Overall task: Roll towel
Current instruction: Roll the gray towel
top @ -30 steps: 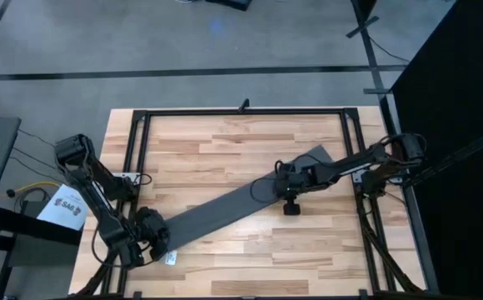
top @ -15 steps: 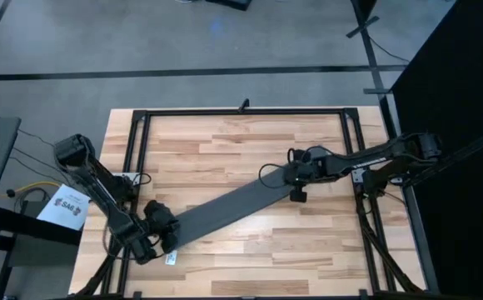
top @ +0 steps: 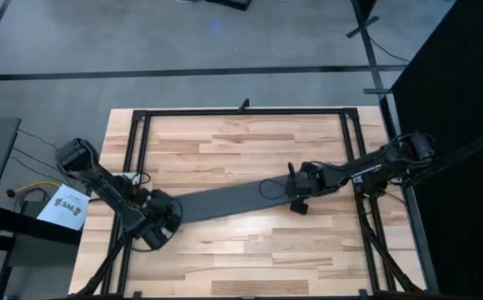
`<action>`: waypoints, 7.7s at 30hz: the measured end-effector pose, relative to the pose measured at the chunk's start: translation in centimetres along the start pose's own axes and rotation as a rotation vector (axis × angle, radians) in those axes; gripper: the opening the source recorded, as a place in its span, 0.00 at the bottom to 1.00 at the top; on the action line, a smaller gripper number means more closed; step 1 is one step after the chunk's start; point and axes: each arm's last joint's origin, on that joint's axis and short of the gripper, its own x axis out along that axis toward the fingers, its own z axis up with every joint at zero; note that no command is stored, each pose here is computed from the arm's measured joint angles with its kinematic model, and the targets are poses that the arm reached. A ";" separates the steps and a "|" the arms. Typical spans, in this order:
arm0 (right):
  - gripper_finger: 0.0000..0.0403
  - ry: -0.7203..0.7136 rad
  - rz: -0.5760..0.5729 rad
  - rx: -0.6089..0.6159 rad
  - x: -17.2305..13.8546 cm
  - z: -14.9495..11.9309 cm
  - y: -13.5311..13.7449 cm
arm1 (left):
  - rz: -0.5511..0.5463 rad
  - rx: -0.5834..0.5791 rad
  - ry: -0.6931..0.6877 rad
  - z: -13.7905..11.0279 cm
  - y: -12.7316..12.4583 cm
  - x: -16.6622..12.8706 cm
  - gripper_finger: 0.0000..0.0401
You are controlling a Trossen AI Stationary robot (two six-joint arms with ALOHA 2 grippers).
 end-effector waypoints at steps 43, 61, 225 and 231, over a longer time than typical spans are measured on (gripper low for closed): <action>0.00 -0.105 0.232 -0.039 -3.8 2.5 4.5 | -0.114 0.084 -0.125 13.8 0.0 2.5 0.20; 0.00 -0.045 0.268 0.003 0.9 0.4 7.5 | 0.029 -0.014 -0.021 13.5 2.3 9.0 0.20; 0.00 -0.241 0.369 -0.198 -11.1 -1.5 9.6 | -1.015 0.775 -0.442 19.3 -12.5 5.7 0.20; 0.00 -0.173 0.312 -0.180 -10.0 -2.0 9.4 | -0.876 0.595 -0.070 19.5 -11.3 9.6 0.20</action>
